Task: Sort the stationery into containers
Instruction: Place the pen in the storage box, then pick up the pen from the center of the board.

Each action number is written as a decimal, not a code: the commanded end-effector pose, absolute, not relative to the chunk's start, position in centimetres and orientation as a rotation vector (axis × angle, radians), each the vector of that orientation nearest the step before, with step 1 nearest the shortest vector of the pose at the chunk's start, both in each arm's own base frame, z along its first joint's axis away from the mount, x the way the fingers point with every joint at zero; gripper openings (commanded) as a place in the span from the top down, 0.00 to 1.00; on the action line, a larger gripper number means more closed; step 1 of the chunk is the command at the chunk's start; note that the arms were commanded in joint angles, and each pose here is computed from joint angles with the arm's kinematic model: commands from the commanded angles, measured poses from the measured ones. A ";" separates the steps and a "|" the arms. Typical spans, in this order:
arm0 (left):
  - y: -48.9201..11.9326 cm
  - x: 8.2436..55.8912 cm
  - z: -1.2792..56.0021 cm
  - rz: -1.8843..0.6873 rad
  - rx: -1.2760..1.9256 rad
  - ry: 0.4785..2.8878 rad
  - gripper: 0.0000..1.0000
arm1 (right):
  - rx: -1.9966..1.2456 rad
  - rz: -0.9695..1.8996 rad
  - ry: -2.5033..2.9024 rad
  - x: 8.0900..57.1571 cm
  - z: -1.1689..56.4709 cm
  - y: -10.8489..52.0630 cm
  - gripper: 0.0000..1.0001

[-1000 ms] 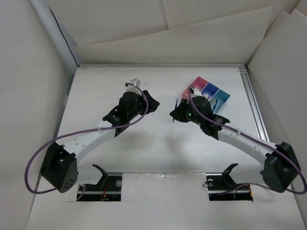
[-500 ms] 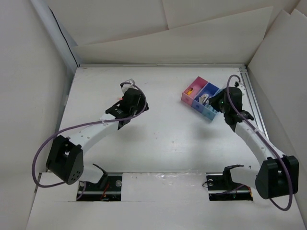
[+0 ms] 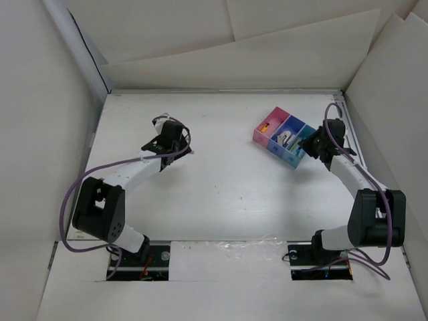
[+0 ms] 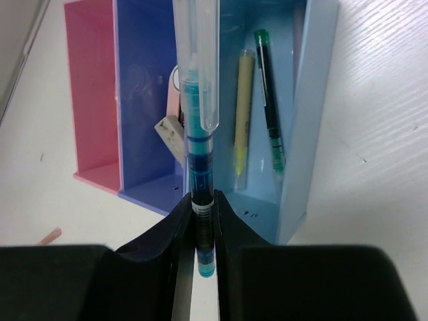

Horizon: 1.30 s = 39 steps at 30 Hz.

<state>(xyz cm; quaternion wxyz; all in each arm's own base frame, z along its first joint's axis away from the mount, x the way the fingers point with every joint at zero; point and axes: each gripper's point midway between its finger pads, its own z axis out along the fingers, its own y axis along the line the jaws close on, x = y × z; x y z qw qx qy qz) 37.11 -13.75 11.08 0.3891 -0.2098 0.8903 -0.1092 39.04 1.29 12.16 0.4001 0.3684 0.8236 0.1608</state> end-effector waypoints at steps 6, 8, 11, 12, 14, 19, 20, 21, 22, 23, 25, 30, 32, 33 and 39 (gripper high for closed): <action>-12.5 37.3 9.7 -0.160 -0.569 2.279 0.60 | 0.898 0.500 1.995 41.2 15.4 1.5 0.70; -12.6 37.3 9.7 -0.166 -0.583 2.276 0.61 | 0.906 0.494 2.011 41.0 14.6 1.5 0.68; -12.6 37.4 9.6 -0.178 -0.596 2.264 0.61 | 0.925 0.494 2.003 41.1 14.7 1.2 0.67; -12.5 37.2 9.3 -0.172 -0.596 2.272 0.63 | 0.925 0.494 2.003 41.1 14.7 1.2 0.66; -12.5 37.2 9.2 -0.172 -0.596 2.272 0.63 | 0.927 0.502 1.998 40.8 14.8 1.0 0.63; -12.2 37.3 9.3 -0.153 -0.614 2.257 0.63 | 0.870 0.554 1.925 39.0 18.0 1.6 0.56; -12.0 37.1 8.9 -0.131 -0.616 2.268 0.63 | 0.857 0.578 1.897 38.7 19.0 1.8 0.52; -12.0 37.2 8.9 -0.136 -0.630 2.265 0.65 | 0.837 0.590 1.883 38.3 19.7 2.3 0.50; -12.0 37.1 8.5 -0.129 -0.630 2.274 0.67 | 0.797 0.621 1.859 37.5 21.0 3.1 0.48; -11.8 37.2 7.9 -0.110 -0.649 2.279 0.69 | 0.775 0.634 1.842 37.2 21.9 3.6 0.47; -11.1 37.5 7.7 -0.060 -0.721 2.257 0.71 | 0.726 0.674 1.839 36.3 22.6 5.1 0.45; -10.9 38.5 6.3 -0.048 -0.902 2.247 0.75 | 0.603 0.724 1.841 34.9 23.9 7.7 0.41; -10.8 38.5 5.8 -0.042 -0.975 2.256 0.76 | 0.547 0.754 1.864 34.5 23.9 9.4 0.41; -11.2 39.2 5.9 -0.054 -1.039 2.239 0.77 | 0.528 0.756 1.880 34.4 23.6 9.9 0.41; -12.5 39.9 5.7 -0.131 -1.158 2.225 0.72 | 0.456 0.760 1.928 34.0 22.3 13.2 0.39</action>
